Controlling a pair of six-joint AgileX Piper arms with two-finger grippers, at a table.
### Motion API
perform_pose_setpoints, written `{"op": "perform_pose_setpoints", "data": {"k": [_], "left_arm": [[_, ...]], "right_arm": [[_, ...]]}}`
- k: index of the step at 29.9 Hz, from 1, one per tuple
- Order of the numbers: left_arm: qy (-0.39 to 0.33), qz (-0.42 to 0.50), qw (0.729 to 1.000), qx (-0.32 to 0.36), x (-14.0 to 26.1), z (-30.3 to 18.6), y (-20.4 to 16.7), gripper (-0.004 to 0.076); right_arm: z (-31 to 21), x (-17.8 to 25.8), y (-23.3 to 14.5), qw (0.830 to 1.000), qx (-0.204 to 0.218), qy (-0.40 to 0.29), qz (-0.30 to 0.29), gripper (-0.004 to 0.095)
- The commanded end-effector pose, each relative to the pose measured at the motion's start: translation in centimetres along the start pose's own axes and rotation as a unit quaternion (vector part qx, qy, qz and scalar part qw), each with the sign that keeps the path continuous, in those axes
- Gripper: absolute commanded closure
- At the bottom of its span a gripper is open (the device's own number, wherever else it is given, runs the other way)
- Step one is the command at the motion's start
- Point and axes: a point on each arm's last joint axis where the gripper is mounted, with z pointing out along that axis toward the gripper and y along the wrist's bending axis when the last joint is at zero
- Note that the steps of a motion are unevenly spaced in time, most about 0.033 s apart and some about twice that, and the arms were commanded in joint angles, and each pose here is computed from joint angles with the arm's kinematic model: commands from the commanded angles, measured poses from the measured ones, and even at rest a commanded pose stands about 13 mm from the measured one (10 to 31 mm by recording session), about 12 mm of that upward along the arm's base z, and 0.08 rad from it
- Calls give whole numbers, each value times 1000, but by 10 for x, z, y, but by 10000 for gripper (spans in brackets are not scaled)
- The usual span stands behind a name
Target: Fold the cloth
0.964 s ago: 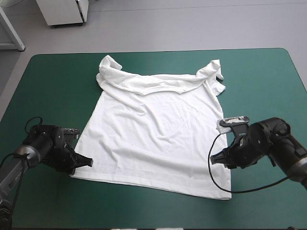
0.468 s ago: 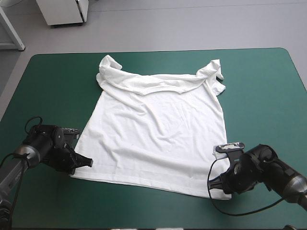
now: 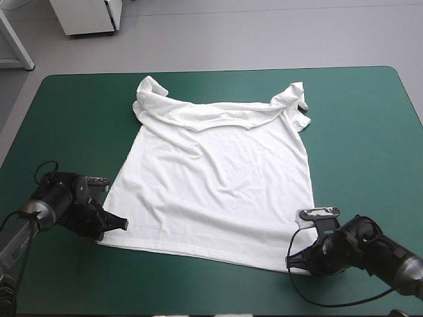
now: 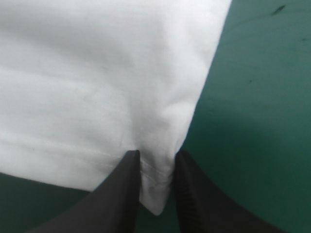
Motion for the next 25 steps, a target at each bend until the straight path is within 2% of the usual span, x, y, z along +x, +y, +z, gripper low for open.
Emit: {"op": "perform_pose_setpoints", "data": {"k": [1, 5, 11, 16, 20, 25], "left_arm": [[-28, 0, 1000, 0, -6, 4, 0, 746], [-29, -1, 1000, 2, -6, 4, 0, 746], [-43, 0, 999, 28, -13, -9, -5, 746], [-92, 11, 994, 56, -32, -54, -9, 746], [-155, 27, 985, 65, -47, -111, -10, 746], [-263, 47, 960, 82, -56, -199, -13, 746]], "right_arm": [[7, 6, 0, 1000, -6, 8, 20, 729], [8, 9, -1, 999, -6, 24, 29, 926], [-13, -6, 4, 1000, -5, 0, 13, 921], [-70, -41, 7, 994, 12, -107, -15, 921], [-129, -67, 7, 978, 39, -205, -30, 921], [-214, -89, 2, 933, 63, -352, -35, 921]]}}
